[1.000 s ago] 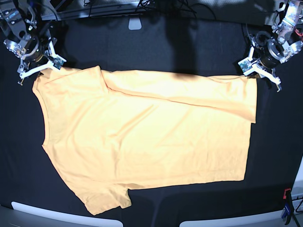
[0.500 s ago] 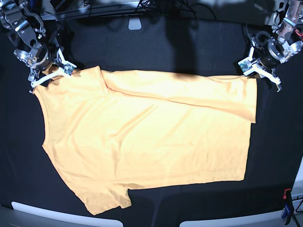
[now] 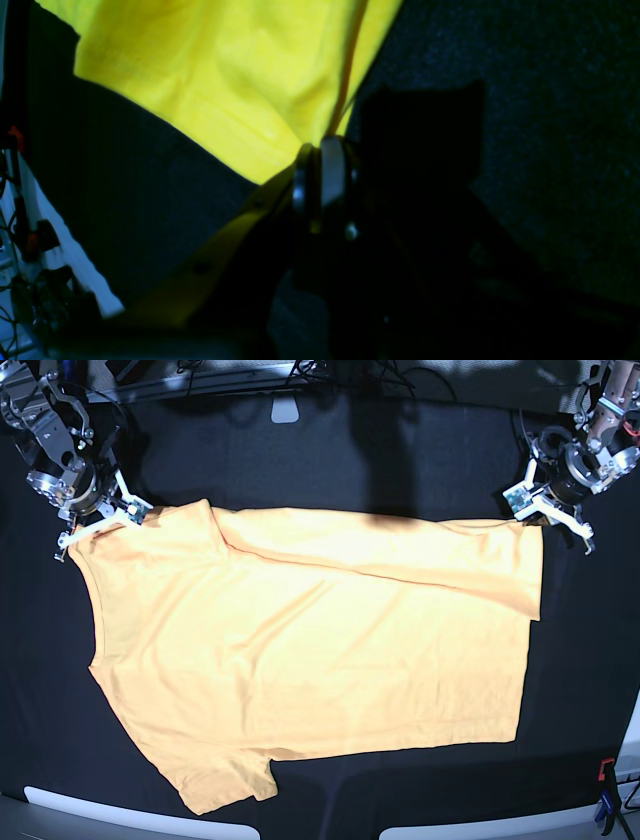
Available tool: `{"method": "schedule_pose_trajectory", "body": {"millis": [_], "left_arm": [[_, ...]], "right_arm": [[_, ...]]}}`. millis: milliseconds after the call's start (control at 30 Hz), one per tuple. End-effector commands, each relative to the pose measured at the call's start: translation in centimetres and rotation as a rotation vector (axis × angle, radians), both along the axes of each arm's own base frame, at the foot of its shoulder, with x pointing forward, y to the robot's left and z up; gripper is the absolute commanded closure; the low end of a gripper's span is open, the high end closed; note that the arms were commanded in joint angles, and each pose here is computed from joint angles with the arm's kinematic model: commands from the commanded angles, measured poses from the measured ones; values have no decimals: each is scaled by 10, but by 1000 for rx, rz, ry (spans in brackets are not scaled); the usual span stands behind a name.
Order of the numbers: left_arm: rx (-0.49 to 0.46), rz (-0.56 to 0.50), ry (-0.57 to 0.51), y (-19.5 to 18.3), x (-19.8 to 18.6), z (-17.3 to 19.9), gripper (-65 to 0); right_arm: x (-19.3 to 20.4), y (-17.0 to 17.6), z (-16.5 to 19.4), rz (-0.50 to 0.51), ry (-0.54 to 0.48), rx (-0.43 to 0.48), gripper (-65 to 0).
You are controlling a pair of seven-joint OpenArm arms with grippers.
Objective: Layout the t-shirt on the table in an organized manner, then fold the t-shirt properly
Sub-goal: 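Adjust both grippers' hold on the shoulders and pull the shirt taut, then release the shoulders and raise both grippers off the shirt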
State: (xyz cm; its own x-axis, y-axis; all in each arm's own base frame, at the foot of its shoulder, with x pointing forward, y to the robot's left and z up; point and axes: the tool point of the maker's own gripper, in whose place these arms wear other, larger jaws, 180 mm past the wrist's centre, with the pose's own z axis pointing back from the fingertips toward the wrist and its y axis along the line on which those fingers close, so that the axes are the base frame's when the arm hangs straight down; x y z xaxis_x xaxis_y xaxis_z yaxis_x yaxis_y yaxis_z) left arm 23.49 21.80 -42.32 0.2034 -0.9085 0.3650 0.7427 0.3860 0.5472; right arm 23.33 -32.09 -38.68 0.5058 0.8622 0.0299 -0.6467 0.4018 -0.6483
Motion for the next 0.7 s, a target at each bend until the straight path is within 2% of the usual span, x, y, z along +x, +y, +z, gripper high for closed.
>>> {"method": "schedule_pose_trajectory", "body": {"millis": [0, 100, 167, 267, 400, 567, 667], "left_arm": [[21, 7, -2, 8, 1, 4, 0], [5, 6, 11, 5, -5, 3, 0], [8, -13, 22, 4, -14, 5, 0], [44, -38, 45, 8, -27, 8, 0], [62, -48, 95, 12, -47, 9, 0], [78, -67, 156, 12, -74, 4, 0], [92, -80, 190, 13, -89, 2, 0]], "right_arm": [[7, -13, 15, -17, -26, -61, 0], [-2, -27, 21, -70, 11, -128, 0], [-9, -33, 25, -79, 40, -140, 0], [-23, -31, 28, -51, 94, -116, 0], [-41, -32, 30, -16, 142, -167, 0], [-70, -24, 18, 14, 215, -162, 0], [-88, -27, 14, 38, 255, -197, 0]]}}
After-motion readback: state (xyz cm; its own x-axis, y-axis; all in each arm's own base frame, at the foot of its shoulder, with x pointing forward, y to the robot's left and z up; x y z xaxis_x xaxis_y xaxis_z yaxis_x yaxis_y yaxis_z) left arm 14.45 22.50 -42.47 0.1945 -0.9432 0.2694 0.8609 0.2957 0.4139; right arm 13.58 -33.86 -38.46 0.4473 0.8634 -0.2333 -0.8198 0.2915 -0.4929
